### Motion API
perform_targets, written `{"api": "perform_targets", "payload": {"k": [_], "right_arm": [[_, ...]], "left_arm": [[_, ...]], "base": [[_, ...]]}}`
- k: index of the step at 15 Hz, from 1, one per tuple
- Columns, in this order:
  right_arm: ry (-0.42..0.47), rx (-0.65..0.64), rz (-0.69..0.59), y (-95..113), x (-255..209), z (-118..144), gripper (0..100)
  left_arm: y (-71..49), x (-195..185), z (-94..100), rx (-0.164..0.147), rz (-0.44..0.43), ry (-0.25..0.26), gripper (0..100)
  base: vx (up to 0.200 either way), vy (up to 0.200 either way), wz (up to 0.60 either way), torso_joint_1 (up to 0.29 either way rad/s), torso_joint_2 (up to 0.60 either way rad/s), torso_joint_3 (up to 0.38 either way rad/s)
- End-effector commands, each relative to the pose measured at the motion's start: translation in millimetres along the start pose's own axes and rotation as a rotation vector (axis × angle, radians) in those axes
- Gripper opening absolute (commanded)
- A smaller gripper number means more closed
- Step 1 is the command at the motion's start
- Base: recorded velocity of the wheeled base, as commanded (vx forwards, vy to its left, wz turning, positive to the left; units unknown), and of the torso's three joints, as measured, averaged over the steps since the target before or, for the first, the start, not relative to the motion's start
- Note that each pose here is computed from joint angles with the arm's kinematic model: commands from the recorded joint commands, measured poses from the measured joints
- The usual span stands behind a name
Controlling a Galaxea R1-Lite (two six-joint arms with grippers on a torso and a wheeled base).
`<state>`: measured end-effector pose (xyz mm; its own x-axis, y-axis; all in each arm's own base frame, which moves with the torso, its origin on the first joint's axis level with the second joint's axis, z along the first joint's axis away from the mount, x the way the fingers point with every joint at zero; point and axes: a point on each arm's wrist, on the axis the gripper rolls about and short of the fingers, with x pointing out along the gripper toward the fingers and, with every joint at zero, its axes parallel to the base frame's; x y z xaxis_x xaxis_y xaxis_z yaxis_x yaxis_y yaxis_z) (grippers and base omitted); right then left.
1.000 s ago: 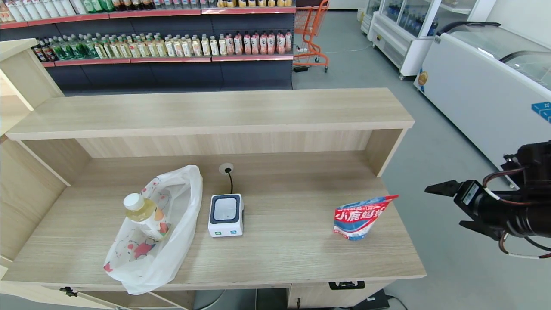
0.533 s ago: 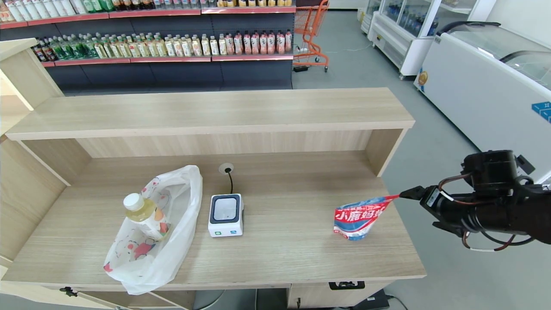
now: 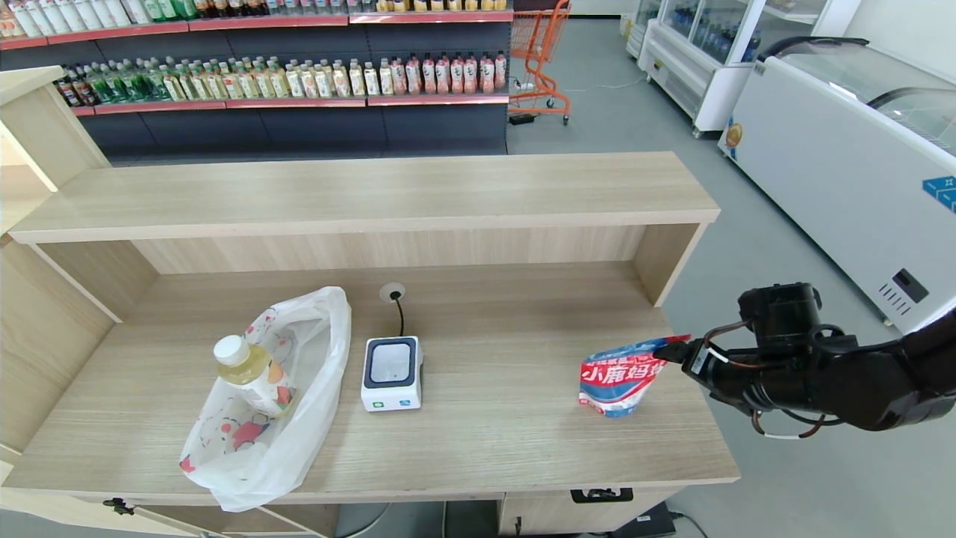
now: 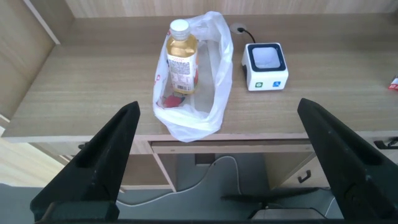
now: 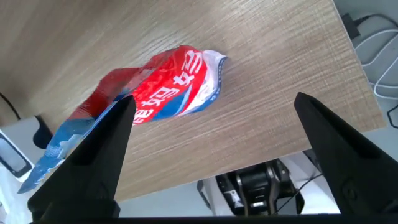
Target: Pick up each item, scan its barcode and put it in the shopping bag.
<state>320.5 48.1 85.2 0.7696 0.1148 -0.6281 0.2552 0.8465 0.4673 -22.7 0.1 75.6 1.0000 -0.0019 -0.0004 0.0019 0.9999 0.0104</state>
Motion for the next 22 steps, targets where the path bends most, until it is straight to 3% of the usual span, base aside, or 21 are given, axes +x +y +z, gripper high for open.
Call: {"api": "perform_targets", "payload": {"k": [1, 2, 10, 15, 16, 19, 22], "right_arm": [[0.031, -0.034, -0.017, -1, 18, -13, 100], [0.038, -0.042, -0.016, -1, 23, -16, 0], [0.015, -0.062, -0.008, 8, 17, -20, 0], [-0.118, -0.238, 0.117, 19, -90, -6, 0], [-0.144, -0.238, 0.168, 25, -105, -2, 100], [-0.132, -0.196, 0.213, 29, -107, -1, 100], [-0.097, -0.007, 0.224, 38, -82, -1, 100]], "left_arm": [[0.0, 0, 0.0, 0.0, 0.0, 0.0, 100], [0.0, 0, 0.0, 0.0, 0.0, 0.0, 100], [0.0, 0, 0.0, 0.0, 0.0, 0.0, 100], [0.0, 0, 0.0, 0.0, -0.001, 0.0, 100], [0.0, 0, 0.0, 0.0, 0.0, 0.0, 100], [0.0, 0, 0.0, 0.0, 0.002, 0.0, 100], [0.0, 0, 0.0, 0.0, 0.0, 0.0, 100]], "base": [[0.0, 0.0, 0.0, 0.0, 0.0, 0.0], [0.0, 0.0, 0.0, 0.0, 0.0, 0.0], [0.0, 0.0, 0.0, 0.0, 0.0, 0.0], [0.0, 0.0, 0.0, 0.0, 0.0, 0.0], [0.0, 0.0, 0.0, 0.0, 0.0, 0.0], [0.0, 0.0, 0.0, 0.0, 0.0, 0.0], [0.0, 0.0, 0.0, 0.0, 0.0, 0.0]]}}
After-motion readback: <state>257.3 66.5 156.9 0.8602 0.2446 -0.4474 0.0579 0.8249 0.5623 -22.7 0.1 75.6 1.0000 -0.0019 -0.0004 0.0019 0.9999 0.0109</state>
